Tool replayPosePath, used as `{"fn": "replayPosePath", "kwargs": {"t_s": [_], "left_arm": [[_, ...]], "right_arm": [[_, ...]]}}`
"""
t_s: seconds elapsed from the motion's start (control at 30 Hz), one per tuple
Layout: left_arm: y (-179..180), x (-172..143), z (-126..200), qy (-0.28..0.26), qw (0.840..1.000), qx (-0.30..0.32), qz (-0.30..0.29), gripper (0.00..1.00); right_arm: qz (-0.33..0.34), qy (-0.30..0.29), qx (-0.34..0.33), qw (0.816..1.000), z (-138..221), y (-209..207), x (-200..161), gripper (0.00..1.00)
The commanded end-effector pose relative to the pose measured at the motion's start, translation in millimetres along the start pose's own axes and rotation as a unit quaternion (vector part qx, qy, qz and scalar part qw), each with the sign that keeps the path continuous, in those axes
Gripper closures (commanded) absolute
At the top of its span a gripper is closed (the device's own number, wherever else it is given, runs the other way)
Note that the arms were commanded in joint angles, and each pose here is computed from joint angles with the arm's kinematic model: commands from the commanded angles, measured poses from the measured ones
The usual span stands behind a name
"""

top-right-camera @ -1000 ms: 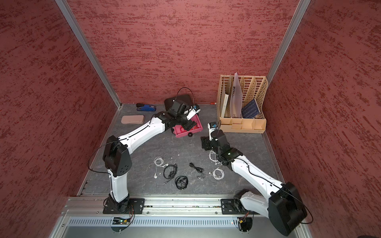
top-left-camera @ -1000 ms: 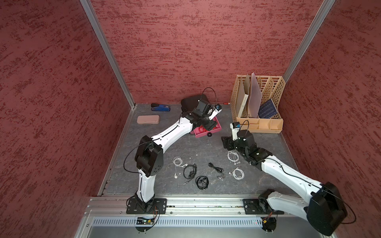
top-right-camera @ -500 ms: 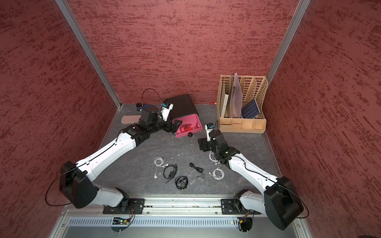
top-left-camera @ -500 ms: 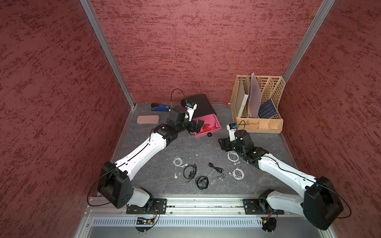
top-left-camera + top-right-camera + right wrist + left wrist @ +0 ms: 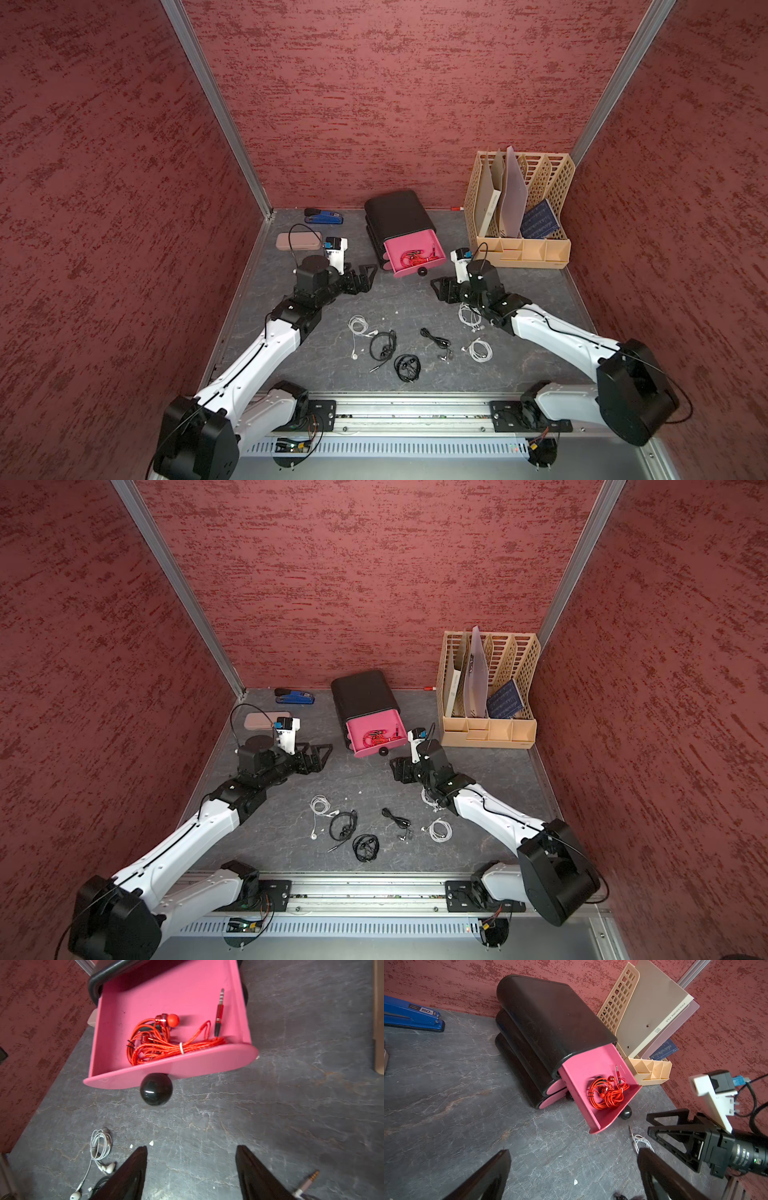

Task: Place the wired earphones into the drawer by color
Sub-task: Place the wired earphones in the drawer, then close the drawer in the storage box.

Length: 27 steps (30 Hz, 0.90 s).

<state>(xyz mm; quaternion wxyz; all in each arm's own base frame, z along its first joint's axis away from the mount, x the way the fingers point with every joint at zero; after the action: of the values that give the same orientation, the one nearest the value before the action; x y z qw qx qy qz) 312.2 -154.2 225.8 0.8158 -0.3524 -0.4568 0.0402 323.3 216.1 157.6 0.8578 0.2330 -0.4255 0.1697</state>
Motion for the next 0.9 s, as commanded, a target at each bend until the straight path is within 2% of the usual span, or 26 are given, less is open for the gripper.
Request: {"fn": "replayPosePath", "kwargs": {"t_s": [0.0,0.17,0.87], "left_arm": [[-7,5,8,-0.042,0.998,-0.037,-0.029,0.00],[-1,-2,16,-0.079,0.995,-0.052,-0.038,0.00],[-1,-6,21,-0.081,0.994,-0.054,-0.049,0.00]], "right_arm": [[-0.006,-0.035,0.054,0.998,-2,19,16,0.29],[-0.012,-0.041,0.070,0.997,-9,23,20,0.33],[-0.026,-0.042,0.077,0.996,-48,22,27,0.46]]}}
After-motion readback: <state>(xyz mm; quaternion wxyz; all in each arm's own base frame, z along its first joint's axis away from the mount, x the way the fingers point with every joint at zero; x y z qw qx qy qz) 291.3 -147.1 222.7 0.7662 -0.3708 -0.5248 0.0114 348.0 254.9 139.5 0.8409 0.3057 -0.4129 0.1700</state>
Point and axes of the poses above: each gripper's point midway between its finger pads, its own z axis back along the fingers, its own y axis along the line the jaws close on, x = y × z, the point moved 1 cm from there along z, back along the fingers, and after that the axes turned 13 degrees about z, right-handed, at the moved point
